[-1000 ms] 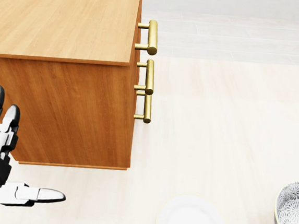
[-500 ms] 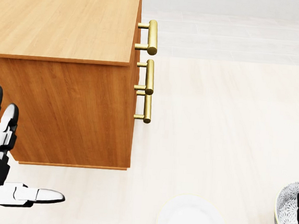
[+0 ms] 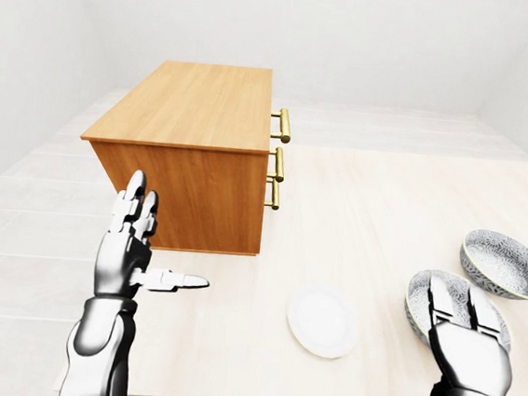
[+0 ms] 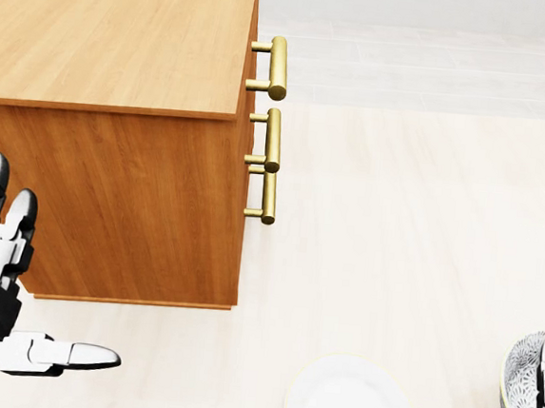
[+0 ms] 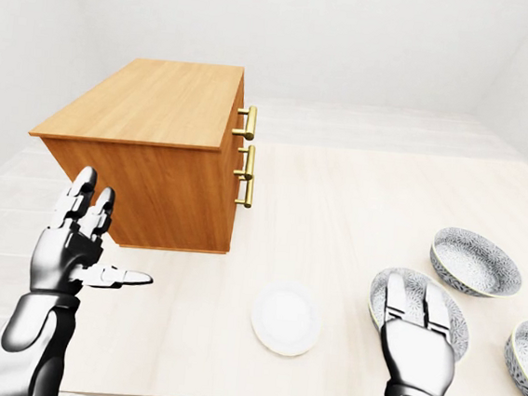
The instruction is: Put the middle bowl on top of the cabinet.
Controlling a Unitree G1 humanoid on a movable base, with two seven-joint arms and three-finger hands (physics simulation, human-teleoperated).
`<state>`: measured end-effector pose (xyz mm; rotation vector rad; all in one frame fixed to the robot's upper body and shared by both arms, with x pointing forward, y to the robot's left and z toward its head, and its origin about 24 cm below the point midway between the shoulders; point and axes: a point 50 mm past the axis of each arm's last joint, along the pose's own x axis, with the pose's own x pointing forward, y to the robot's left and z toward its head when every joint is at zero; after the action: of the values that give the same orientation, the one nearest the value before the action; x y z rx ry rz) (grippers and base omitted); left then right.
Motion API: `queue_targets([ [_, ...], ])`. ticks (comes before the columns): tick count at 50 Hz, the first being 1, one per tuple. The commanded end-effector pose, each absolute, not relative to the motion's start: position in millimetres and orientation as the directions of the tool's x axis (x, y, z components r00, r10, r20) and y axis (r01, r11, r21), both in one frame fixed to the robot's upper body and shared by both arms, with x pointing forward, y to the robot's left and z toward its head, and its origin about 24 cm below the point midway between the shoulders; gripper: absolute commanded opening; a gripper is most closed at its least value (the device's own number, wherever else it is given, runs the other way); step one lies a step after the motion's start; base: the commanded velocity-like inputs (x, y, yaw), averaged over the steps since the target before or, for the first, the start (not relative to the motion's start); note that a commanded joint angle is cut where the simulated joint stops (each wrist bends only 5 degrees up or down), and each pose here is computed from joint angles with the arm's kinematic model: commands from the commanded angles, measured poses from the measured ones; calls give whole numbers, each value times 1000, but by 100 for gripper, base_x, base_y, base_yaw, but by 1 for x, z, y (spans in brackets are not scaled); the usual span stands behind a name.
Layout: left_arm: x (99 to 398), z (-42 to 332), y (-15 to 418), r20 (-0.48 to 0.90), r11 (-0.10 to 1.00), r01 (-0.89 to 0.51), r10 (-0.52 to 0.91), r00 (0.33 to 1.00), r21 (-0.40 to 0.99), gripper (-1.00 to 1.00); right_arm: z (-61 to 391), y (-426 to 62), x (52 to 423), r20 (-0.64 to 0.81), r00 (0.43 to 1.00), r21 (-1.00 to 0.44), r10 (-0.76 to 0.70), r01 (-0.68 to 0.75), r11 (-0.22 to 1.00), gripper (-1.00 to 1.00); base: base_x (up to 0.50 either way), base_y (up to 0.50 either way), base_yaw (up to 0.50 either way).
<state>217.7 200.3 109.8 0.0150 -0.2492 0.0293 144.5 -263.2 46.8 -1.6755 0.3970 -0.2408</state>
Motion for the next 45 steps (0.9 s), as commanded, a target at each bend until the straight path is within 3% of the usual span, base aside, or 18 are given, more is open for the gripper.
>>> queue_targets([
  [1, 217, 110, 201, 247, 999, -32, 29, 969, 10, 100, 39, -265, 143, -85, 915, -986, -393, -134, -98, 100, 0, 0, 0],
  [45, 216, 117, 202, 274, 999, -45, 39, 961, 15, 100, 26, -276, 140, -118, 904, -988, -411, -147, -40, 100, 0, 0, 0],
])
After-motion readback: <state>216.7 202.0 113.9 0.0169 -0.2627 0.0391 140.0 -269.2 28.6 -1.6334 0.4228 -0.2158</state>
